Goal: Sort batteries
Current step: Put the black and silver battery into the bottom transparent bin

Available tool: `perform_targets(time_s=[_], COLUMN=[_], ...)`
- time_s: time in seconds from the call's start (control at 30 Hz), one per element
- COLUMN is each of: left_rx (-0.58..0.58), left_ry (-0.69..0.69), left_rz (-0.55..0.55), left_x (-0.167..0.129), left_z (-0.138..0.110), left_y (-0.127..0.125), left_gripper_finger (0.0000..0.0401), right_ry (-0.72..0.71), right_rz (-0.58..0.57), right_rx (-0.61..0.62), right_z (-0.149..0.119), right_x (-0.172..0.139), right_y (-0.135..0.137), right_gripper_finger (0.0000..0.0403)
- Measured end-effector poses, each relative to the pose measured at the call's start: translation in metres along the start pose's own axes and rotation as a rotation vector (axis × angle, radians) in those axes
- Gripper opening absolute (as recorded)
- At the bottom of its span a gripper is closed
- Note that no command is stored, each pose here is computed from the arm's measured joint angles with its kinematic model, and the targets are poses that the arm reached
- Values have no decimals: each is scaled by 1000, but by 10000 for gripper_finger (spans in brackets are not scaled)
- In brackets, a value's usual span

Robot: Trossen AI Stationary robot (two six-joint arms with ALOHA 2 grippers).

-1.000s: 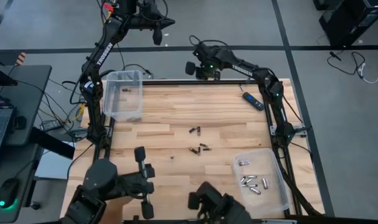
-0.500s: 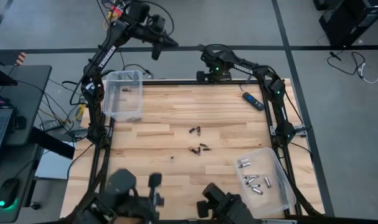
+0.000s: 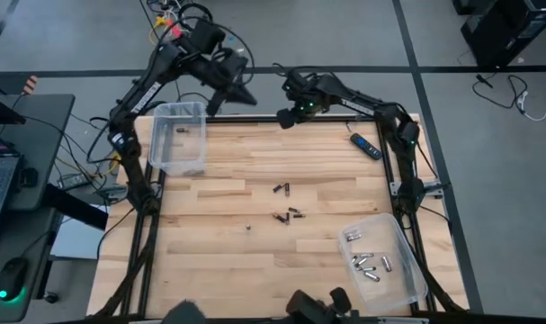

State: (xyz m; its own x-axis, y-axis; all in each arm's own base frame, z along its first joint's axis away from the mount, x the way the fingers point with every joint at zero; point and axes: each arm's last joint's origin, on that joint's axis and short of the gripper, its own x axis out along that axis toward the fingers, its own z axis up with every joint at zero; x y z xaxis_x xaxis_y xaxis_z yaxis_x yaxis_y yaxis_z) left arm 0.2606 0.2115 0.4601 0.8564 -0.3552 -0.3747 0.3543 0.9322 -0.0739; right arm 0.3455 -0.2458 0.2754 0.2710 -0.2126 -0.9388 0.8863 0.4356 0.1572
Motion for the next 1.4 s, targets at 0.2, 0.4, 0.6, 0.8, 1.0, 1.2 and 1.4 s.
perform_targets(time_s=[0.2,0.4,0.6,0.8,1.0,1.2,1.4], left_rx=[28,-86,-54,-84,-67,-53,14], left_ry=[-77,-93,-281,-405,-438,-441,-418], left_rz=[-81,401,567,597,607,615,635], left_x=[-6,-6,-1,-4,-17,-25,-29], left_z=[-7,-47,-100,-142,-156,-162,-163], left_y=[-53,-89,-130,-154,-175,-188,-192], left_gripper_finger=[0,0,0,0,0,0,0], right_ry=[-62,-76,79,231,412,498,397], right_rz=[-10,-28,-163,-78,138,191,202], right_rx=[-34,-2,348,487,595,495,202], right_z=[-8,-14,-20,2,18,13,14], right_x=[-45,-84,-95,-68,-29,-20,-37], right_y=[-6,-31,-78,-126,-178,-185,-167], right_gripper_finger=[2,2,1,2,0,2,1])
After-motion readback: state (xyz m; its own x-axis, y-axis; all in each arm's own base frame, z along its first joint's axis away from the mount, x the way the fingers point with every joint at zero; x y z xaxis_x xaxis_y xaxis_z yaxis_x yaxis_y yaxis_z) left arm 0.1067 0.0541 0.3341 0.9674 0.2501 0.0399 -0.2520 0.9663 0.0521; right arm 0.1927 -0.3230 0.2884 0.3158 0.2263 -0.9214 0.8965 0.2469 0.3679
